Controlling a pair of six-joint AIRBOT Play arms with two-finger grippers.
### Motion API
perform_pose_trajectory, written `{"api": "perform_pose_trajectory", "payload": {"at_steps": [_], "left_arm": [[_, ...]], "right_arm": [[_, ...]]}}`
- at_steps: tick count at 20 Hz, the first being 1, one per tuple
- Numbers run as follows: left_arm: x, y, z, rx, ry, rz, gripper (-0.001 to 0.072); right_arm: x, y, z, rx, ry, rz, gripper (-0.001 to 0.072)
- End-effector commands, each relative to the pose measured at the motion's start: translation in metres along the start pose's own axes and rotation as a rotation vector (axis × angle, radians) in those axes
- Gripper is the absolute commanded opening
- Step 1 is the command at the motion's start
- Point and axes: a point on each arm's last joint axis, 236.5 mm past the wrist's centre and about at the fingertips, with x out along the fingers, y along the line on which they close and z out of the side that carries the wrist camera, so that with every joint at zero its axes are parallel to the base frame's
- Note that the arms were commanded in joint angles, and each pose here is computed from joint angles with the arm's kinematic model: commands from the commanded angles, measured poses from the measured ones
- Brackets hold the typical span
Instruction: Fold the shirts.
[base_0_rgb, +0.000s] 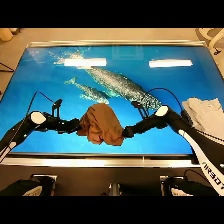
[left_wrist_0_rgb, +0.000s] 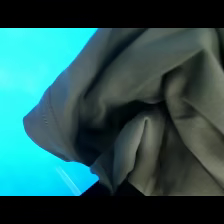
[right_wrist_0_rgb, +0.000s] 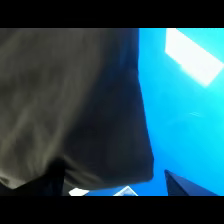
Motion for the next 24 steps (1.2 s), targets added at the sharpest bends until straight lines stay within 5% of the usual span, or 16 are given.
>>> {"api": "perform_pose_trajectory", "payload": {"at_steps": [1, 2, 4, 9, 13, 17, 20, 24], "left_arm": [[-0.01, -0.008, 0.003, 0.02, -0.031, -0.017, 0.0024], [-0.011, -0.009, 0.003, 0.022, -0.035, -0.019, 0.0024], [-0.013, -0.01, 0.004, 0.026, -0.041, -0.022, 0.0024], [-0.102, -0.07, 0.061, 0.227, -0.35, -0.07, 0.0022], [-0.351, -0.213, 0.076, 0.579, -0.983, -0.264, 0.0022], [-0.57, -0.269, -0.011, 0.734, -1.563, -0.393, 0.0021], [-0.616, -0.258, -0.049, 0.774, -1.708, -0.313, 0.0021], [-0.623, -0.236, -0.034, 0.707, -1.75, -0.189, 0.0021]], "right_arm": [[0.021, 0.009, 0.005, 0.028, -0.011, 0.032, 0.0549], [0.023, 0.014, 0.005, 0.032, -0.01, 0.045, 0.0425], [0.023, 0.018, 0.007, 0.036, -0.013, 0.061, 0.0032], [-0.076, 0.026, 0.069, -0.19, -0.219, -0.037, 0.0023], [-0.315, 0.116, 0.149, -0.56, -0.752, -0.349, 0.0024], [-0.504, 0.259, 0.103, -0.898, -1.22, -0.717, 0.0025], [-0.559, 0.291, 0.046, -0.888, -1.367, -0.904, 0.0025], [-0.547, 0.254, 0.019, -0.719, -1.226, -0.97, 0.0025]]}}
